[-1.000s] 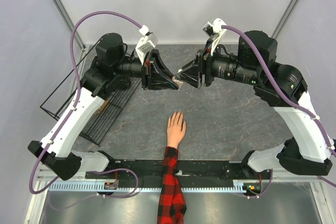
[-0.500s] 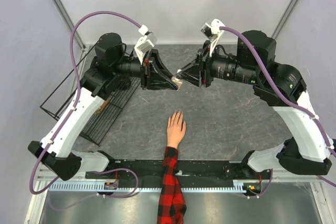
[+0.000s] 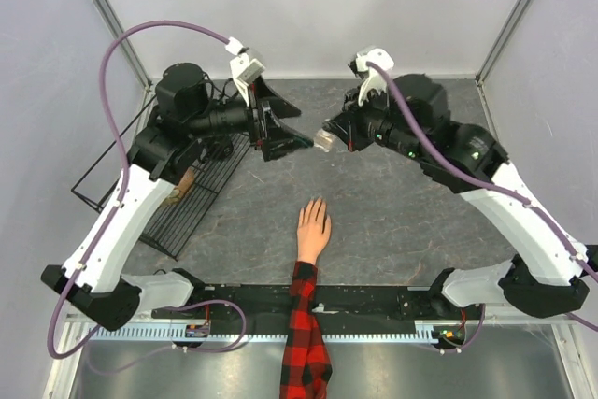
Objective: Paint the nails
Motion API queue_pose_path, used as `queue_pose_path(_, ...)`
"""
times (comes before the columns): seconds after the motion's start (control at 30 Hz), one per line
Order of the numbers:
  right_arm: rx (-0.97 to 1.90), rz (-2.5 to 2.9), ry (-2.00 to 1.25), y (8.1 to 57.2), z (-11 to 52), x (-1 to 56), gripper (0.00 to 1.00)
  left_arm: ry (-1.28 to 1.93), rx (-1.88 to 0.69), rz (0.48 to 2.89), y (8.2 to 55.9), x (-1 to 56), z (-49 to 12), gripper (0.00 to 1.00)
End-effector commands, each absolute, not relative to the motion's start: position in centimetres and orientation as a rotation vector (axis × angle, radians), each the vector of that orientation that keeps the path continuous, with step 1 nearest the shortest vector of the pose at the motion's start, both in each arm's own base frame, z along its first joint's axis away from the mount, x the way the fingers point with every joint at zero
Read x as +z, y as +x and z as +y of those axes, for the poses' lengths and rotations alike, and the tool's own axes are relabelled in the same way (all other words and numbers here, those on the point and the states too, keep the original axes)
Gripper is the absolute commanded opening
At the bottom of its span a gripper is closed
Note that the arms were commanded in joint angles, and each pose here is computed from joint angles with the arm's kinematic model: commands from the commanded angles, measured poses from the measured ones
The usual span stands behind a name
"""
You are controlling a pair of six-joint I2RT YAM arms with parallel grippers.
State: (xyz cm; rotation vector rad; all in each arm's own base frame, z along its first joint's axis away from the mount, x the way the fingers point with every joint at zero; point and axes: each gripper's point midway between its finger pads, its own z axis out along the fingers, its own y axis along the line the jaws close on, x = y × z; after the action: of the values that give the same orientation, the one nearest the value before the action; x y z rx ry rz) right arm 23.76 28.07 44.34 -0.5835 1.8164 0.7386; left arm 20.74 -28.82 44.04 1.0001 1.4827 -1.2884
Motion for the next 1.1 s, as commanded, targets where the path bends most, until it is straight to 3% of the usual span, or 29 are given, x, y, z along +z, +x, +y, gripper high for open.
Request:
queue_pose_path(0.0,0.314,1.812,-0.161,29.6,21.5,40.5,0.00,0.617,-0.778,1.574,26.8,45.0,-23.0,1.00)
queue_pose_path(0.07,0.262,1.791,-0.061,30.5,20.1,38.9,0.00,0.462,-0.649,1.616,28.2,44.6,-20.4,1.00)
queue_pose_path(0.13,0.187,1.856,0.028,31.9,18.3,33.7,0.00,0.409,-0.627,1.638,28.3,44.1,-19.7,0.99)
queue_pose_path(0.37,0.042,1.939,0.112,34.7,15.7,21.4,0.00,0.382,-0.742,1.661,26.7,43.2,-20.3,0.94)
queue_pose_path(1.07,-0.103,2.079,0.115,36.5,14.2,9.1,0.01,0.373,-0.778,1.673,25.0,42.5,-19.8,0.94)
